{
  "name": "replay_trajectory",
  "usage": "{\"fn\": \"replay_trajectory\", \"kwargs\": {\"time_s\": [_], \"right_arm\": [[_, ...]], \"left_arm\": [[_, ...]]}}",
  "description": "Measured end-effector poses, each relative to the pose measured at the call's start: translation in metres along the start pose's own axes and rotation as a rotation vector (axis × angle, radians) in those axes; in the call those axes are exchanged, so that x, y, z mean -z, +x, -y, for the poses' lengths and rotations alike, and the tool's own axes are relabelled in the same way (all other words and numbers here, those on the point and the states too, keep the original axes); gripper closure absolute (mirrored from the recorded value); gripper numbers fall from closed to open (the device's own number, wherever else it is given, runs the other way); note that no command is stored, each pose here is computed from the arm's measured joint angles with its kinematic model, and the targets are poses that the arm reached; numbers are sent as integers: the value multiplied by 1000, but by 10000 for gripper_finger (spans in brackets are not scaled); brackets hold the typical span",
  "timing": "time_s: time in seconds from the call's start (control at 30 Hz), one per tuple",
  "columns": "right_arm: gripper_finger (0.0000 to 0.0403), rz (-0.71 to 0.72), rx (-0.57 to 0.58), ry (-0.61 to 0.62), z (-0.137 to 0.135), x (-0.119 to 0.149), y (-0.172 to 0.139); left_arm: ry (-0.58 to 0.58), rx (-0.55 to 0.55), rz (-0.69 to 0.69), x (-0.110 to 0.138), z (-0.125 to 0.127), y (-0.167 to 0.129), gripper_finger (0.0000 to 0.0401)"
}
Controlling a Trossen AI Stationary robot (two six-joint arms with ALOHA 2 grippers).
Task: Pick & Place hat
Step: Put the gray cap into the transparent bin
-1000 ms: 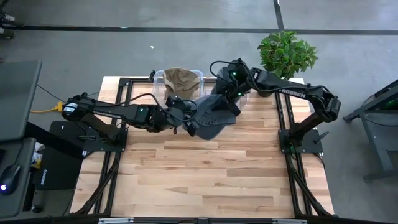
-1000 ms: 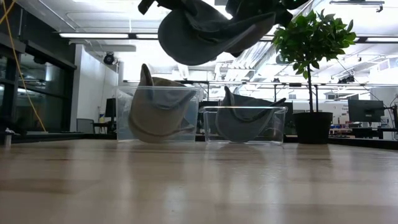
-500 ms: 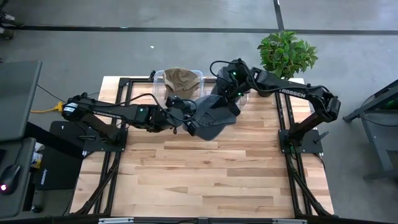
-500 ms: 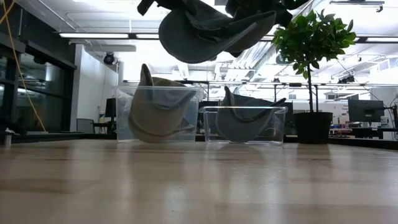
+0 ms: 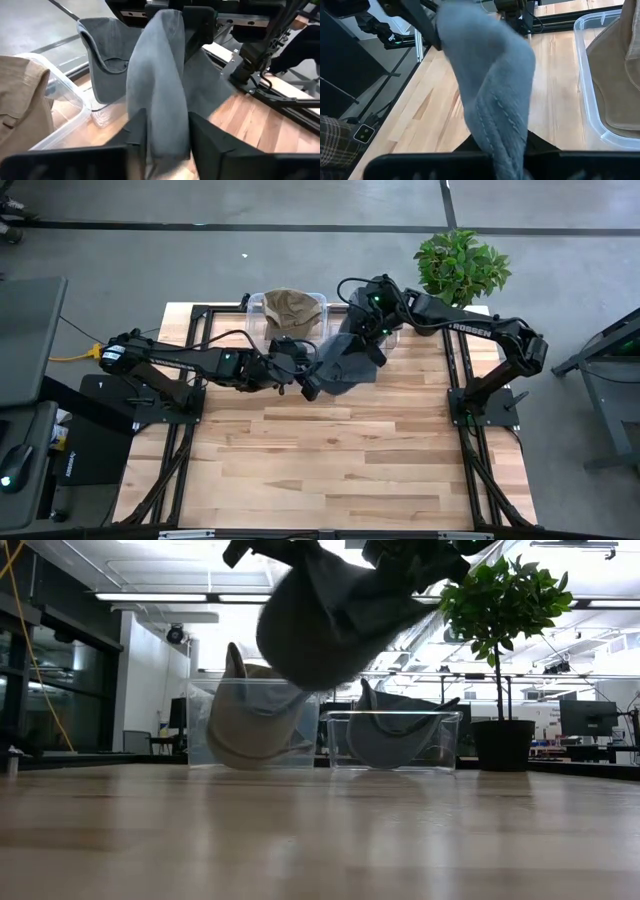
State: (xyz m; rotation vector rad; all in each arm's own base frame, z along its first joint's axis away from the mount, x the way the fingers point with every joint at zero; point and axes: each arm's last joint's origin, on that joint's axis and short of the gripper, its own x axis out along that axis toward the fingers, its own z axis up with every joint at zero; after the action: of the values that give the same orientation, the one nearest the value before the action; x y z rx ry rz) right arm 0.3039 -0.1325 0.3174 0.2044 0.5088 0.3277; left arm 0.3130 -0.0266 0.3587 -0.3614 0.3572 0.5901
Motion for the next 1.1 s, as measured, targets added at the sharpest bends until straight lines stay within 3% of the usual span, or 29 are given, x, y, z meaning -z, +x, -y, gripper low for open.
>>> {"fn": "replay_trajectory", "kwargs": {"time_s": [0.23,0.37,0.57,0.87,1.1], "right_arm": [[402,-30,29,61,9,7,-10],[402,-43,43,86,7,5,-20],[402,-74,59,63,-7,-17,-39],[403,-185,275,-1,-24,-46,-76],[403,-182,444,81,-10,-51,-102]], "left_arm": [[-46,-44,31,-1,-1,0,202],[-80,-104,63,-1,-4,-1,170],[-173,-195,101,-8,-19,-14,165],[-281,-372,95,-23,-64,-16,164],[-270,-428,49,-38,-99,-3,164]]}}
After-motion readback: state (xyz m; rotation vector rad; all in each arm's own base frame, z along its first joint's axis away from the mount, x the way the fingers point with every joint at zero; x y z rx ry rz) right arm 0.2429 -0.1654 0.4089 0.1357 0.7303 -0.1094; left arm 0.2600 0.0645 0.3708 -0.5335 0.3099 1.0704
